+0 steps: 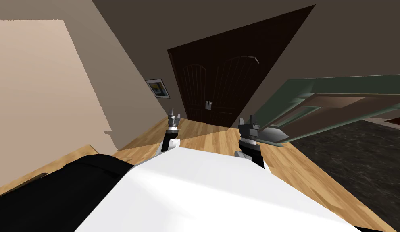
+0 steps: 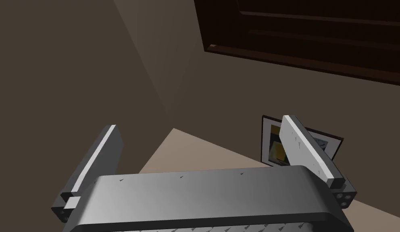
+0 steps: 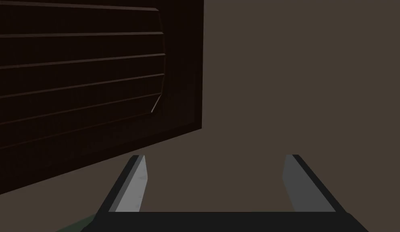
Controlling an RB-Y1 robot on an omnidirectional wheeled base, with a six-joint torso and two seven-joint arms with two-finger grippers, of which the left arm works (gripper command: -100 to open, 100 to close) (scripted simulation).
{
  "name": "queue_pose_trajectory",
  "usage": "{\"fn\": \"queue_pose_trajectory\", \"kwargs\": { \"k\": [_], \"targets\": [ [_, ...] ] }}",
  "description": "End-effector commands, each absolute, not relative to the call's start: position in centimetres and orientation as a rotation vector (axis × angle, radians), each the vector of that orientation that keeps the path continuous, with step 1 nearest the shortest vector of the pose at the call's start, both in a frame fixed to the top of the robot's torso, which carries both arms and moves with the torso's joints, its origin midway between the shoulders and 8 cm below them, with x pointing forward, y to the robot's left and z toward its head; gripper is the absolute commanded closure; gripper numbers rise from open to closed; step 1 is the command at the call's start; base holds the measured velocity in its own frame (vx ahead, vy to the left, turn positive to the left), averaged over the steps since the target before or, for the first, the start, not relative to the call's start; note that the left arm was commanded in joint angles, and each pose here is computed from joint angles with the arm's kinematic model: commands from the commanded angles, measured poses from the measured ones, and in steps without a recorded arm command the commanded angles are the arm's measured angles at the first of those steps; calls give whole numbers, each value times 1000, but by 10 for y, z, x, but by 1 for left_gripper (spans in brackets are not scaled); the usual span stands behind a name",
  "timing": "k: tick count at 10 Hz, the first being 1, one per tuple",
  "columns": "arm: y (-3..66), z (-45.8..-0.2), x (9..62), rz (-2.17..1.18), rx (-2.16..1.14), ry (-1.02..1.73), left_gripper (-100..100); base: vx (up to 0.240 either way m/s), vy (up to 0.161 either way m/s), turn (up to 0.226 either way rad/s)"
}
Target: Pull the door open
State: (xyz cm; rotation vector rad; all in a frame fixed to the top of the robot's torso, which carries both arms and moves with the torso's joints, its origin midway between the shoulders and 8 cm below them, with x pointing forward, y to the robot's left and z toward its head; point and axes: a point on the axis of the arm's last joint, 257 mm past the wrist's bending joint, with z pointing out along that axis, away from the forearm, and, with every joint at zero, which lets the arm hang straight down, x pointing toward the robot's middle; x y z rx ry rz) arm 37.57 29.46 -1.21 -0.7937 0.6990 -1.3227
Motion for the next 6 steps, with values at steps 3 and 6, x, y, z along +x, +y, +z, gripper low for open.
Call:
{"fn": "queue_pose_trajectory", "kwargs": {
  "k": [3, 6],
  "targets": [
    [295, -30, 387, -1319, -818, 734, -100, 156, -14, -24],
    [296, -52, 400, -1312, -850, 775, -100, 191, -17, -34]
  ]
}}
